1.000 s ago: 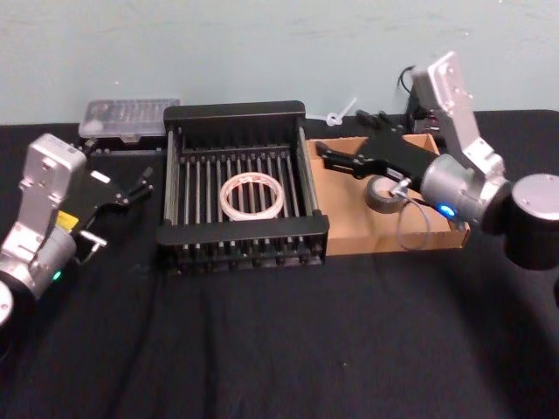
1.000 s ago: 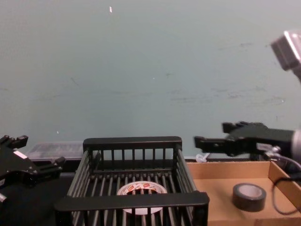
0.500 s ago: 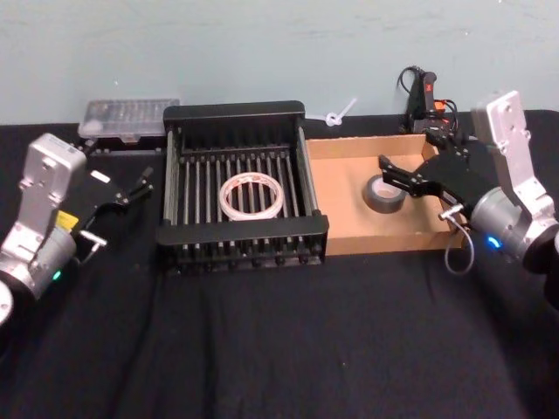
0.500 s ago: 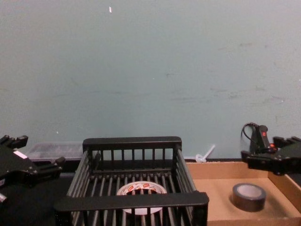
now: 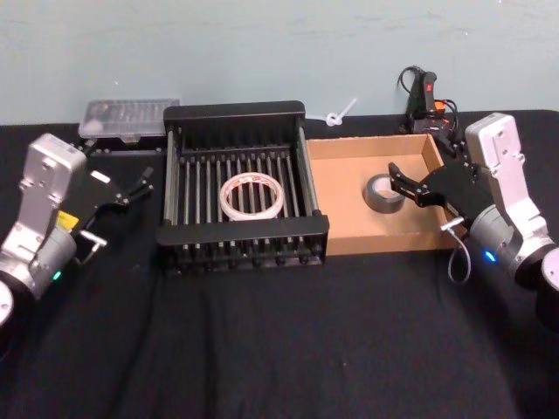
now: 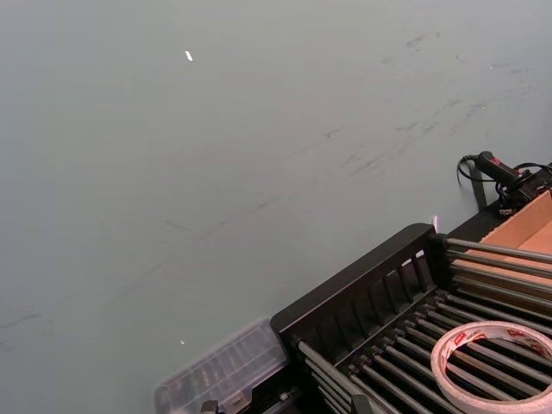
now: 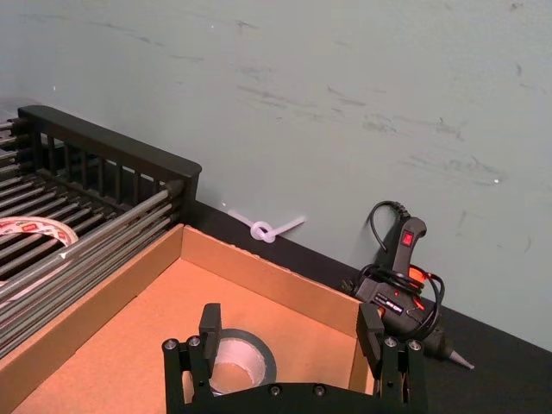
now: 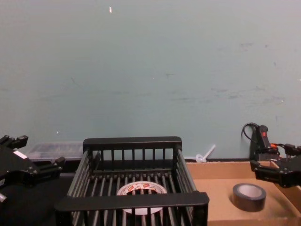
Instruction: Pick up the white tape and place it into the black box , Pick up the silver tape and place it into the brown box.
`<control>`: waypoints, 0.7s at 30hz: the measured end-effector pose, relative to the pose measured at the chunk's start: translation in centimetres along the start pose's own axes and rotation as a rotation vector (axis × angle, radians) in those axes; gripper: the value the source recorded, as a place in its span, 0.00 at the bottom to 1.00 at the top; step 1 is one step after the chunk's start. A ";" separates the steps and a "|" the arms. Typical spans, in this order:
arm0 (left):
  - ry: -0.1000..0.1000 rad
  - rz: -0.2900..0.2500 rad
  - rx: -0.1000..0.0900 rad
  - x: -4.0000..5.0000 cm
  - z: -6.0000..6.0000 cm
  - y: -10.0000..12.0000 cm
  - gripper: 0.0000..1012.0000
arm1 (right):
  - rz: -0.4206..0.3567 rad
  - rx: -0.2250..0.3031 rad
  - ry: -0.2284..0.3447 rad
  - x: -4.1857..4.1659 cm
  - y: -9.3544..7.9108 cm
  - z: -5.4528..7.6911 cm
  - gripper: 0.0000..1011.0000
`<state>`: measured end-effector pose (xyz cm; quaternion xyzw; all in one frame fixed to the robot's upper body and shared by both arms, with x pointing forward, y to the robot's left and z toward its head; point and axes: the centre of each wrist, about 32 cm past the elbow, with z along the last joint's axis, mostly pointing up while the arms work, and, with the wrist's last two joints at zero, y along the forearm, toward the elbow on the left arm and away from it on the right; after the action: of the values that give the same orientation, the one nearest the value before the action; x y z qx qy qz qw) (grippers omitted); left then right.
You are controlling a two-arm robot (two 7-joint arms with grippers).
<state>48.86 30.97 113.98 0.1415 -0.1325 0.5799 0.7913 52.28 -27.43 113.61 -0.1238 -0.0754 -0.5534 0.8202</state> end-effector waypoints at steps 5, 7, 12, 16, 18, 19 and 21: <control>0.000 0.000 0.000 0.00 0.0 0.0 0.99 | -0.015 0.007 -0.012 -0.31 0.2 -0.1 0.99; 0.000 0.000 0.000 0.00 0.0 0.0 0.99 | -0.017 0.008 -0.014 -0.33 0.2 -0.1 0.99; 0.000 0.000 0.000 0.00 0.0 0.0 0.99 | -0.017 0.007 -0.014 -0.26 0.2 -0.1 0.99; 0.000 0.000 0.000 0.00 0.0 0.0 0.99 | -0.016 0.007 -0.014 -0.24 0.2 -0.1 0.99; 0.000 0.000 0.000 0.00 0.0 0.0 0.99 | -0.016 0.007 -0.014 -0.22 0.2 -0.1 0.99; 0.000 0.000 0.000 0.00 0.0 0.0 0.99 | -0.016 0.007 -0.013 -0.22 0.2 -0.1 0.99; 0.000 0.000 0.000 0.00 0.0 0.0 0.99 | -0.016 0.007 -0.013 -0.21 0.2 -0.1 0.99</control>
<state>48.86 30.96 113.98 0.1414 -0.1325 0.5799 0.7913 52.36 -27.21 113.44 -0.1240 -0.0834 -0.5587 0.8158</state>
